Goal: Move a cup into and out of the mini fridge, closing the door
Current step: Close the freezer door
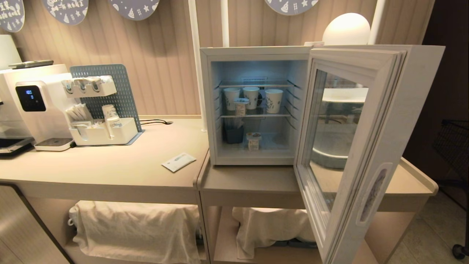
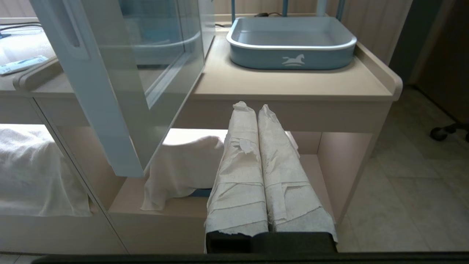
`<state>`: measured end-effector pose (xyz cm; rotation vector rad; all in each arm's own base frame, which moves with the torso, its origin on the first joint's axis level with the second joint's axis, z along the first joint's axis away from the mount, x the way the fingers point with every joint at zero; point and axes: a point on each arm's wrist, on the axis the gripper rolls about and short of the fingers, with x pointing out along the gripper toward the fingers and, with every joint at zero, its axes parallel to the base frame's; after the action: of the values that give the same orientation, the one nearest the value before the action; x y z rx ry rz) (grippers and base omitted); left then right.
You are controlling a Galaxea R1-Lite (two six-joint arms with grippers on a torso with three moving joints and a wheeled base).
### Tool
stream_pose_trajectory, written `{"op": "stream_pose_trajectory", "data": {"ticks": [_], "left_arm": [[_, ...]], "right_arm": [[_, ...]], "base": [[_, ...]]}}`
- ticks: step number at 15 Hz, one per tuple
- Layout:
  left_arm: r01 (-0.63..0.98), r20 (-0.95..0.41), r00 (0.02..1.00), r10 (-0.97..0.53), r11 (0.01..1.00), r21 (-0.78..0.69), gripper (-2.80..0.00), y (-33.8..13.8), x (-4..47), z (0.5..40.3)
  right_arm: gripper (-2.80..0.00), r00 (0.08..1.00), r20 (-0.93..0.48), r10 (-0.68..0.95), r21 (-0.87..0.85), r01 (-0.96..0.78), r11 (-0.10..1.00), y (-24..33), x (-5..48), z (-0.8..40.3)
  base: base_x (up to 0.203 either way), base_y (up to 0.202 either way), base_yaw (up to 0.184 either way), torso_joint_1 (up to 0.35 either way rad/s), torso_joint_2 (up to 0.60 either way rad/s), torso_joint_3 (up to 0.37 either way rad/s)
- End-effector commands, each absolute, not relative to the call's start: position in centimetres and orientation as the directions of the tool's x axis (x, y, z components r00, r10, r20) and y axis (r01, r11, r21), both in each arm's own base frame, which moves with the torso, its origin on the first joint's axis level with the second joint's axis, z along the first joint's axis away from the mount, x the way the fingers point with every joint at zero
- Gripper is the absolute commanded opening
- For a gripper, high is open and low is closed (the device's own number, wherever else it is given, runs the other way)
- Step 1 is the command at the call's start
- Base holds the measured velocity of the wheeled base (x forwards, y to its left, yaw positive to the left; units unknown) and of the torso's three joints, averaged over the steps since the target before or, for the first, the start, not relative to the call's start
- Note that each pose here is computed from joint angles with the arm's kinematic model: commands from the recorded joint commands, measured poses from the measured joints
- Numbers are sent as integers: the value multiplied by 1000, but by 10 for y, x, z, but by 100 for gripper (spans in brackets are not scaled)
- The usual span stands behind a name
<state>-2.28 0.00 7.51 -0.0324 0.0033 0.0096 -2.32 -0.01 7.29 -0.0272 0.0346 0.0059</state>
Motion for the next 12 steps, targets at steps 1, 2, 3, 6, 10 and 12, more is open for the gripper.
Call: {"op": "stream_pose_trajectory", "data": {"ticks": [1, 2, 3, 6, 10, 12], "left_arm": [[-12, -6, 1000, 12, 999, -32, -280, 0, -23, 75], [-10, -6, 1000, 10, 999, -32, -280, 0, -23, 75], [-11, -6, 1000, 11, 999, -32, -280, 0, -23, 75], [-11, -6, 1000, 11, 999, -34, -280, 0, -23, 75], [-11, -6, 1000, 11, 999, -34, -280, 0, -23, 75], [-11, -6, 1000, 11, 999, -34, -280, 0, -23, 75]], "right_arm": [[-280, 1000, -19, 9, -7, -9, 1000, 0, -26, 88], [-280, 1000, -15, 15, 46, -14, 999, 0, -27, 107], [-280, 999, -41, 25, 109, -21, 994, 0, -24, 128], [-280, 944, -322, 73, 235, 5, 972, 2, 33, 168], [-280, 795, -565, 220, 376, 10, 927, 5, 156, 164], [-280, 726, -562, 397, 512, -71, 856, 2, 209, 152]], "base": [[0, 0, 0, 0, 0, 0], [0, 0, 0, 0, 0, 0], [0, 0, 0, 0, 0, 0], [0, 0, 0, 0, 0, 0], [0, 0, 0, 0, 0, 0], [0, 0, 0, 0, 0, 0]]}}
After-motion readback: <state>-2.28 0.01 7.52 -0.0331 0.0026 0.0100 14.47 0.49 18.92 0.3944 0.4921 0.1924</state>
